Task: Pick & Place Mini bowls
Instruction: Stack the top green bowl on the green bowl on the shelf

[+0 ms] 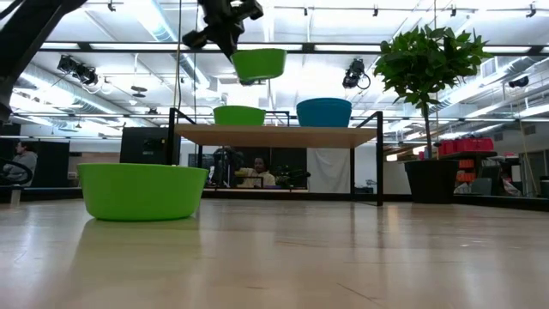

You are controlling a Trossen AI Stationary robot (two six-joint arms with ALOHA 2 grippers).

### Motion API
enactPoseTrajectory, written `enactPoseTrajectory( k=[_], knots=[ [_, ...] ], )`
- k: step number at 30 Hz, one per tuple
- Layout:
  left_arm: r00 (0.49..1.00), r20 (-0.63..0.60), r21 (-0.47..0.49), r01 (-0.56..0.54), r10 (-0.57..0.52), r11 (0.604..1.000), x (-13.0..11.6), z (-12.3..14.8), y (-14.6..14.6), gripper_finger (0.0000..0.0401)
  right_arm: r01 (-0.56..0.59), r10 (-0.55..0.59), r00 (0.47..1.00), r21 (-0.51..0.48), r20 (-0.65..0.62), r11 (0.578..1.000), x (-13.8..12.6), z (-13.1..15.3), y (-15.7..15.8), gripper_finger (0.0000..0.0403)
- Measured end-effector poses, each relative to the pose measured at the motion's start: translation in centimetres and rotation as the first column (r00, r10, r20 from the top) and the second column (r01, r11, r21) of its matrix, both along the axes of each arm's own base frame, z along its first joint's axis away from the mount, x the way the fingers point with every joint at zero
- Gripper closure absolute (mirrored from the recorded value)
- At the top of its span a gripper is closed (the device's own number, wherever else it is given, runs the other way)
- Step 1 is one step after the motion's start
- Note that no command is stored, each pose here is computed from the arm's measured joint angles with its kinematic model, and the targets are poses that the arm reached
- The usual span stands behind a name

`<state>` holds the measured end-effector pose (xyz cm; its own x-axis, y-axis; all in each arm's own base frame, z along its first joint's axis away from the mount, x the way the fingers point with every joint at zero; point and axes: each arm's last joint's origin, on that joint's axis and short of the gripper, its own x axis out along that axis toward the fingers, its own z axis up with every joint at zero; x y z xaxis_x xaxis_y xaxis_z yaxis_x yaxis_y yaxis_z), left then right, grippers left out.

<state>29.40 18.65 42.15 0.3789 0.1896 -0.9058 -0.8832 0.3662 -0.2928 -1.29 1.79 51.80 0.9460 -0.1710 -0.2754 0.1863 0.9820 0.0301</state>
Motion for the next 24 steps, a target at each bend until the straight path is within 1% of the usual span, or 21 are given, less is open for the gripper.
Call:
enactPoseTrajectory(
  k=[2, 13, 19, 24],
  knots=[
    [1.0, 0.017, -0.025, 0.007, -0.007, 1.0, -0.2, 0.0, 0.3, 0.04, 0.0, 0.0, 1.0, -0.001, 0.0, 1.0, 0.0, 0.0, 0.0, 0.038],
    [1.0, 0.017, -0.045, -0.024, 0.025, 0.999, -2.0, -0.4, 3.1, 0.04, 0.0, 0.0, 1.0, 0.0, 0.0, 1.0, 0.0, 0.0, 0.0, 0.038],
    [0.998, -0.025, -0.09, -0.051, 0.049, 0.995, -2.4, -1.9, 4.2, 0.04, 0.0, 0.0, 1.0, 0.0, 0.0, 1.0, 0.0, 0.0, 0.0, 0.038],
    [0.995, -0.088, -0.133, -0.067, 0.056, 0.989, -2.4, -3.7, 4.6, 0.04, 0.0, 0.0, 1.0, 0.0, 0.0, 1.0, 0.0, 0.0, 0.0, 0.038]
  ],
)
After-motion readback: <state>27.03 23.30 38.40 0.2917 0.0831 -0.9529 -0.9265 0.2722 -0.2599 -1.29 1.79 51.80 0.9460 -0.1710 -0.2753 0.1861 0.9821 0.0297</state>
